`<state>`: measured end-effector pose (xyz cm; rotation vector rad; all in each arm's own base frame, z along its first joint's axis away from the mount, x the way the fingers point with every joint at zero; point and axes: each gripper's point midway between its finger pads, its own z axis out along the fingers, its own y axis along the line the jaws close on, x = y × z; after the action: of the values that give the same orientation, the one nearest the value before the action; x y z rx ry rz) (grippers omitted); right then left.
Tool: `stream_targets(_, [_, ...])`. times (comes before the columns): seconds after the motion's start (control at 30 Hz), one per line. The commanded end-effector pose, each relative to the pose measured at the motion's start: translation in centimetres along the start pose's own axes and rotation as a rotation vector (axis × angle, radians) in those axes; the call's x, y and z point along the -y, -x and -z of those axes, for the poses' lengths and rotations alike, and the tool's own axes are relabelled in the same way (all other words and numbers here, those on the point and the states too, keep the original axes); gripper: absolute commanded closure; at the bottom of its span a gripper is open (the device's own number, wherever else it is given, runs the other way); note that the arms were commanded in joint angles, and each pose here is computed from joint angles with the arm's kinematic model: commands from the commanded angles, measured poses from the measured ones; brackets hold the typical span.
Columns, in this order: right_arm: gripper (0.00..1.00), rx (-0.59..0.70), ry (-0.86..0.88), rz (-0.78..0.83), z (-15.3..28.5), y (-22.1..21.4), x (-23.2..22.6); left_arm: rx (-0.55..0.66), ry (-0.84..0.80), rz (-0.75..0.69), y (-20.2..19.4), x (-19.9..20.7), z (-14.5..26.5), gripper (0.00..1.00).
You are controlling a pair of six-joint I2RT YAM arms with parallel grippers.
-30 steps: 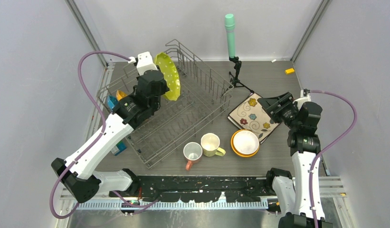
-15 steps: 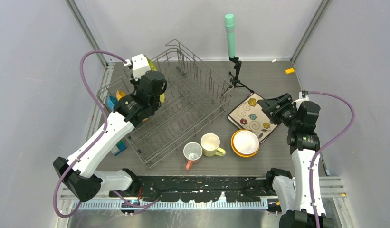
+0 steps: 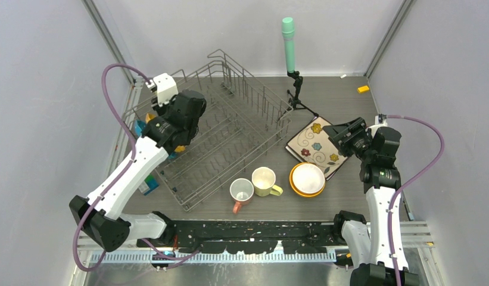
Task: Load the mixed dishes into the dish rack
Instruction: Insert the plate into the dish rack.
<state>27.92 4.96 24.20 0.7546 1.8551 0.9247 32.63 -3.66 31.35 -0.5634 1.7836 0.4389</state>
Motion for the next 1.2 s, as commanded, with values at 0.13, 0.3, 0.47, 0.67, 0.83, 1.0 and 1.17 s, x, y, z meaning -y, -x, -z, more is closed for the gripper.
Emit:
stream_targets(0.13, [0.39,0.004,0.003,0.027,-0.1,0.1,0.0,0.035,0.099,0.158,1.7,-1.3,-1.1,1.0])
stream_targets(0.3, [0.39,0.001,0.0,0.026,-0.1,0.1,0.0,0.016,0.129,0.147,0.4,-1.6,-2.1,1.0])
stream_targets(0.47, [0.39,0.0,-0.005,0.025,-0.1,0.0,0.2,-0.016,0.155,0.136,-1.0,-1.7,-3.2,1.0])
stream_targets(0.67, [0.39,0.0,-0.01,0.026,-0.2,0.0,0.4,-0.061,0.178,0.119,-2.9,-1.7,-4.3,1.0])
stream_targets(0.83, [0.39,0.002,-0.012,0.025,-0.2,0.1,0.3,-0.1,0.189,0.085,-4.8,-1.2,-5.0,1.0])
stream_targets(1.0, [0.39,-0.002,-0.017,0.017,-0.4,0.0,0.6,-0.147,0.187,0.043,-6.8,-0.6,-5.5,1.0])
stream_targets(1.17, [0.39,-0.002,-0.02,0.013,-0.4,0.1,0.6,-0.164,0.192,0.023,-7.6,-0.5,-5.7,1.0])
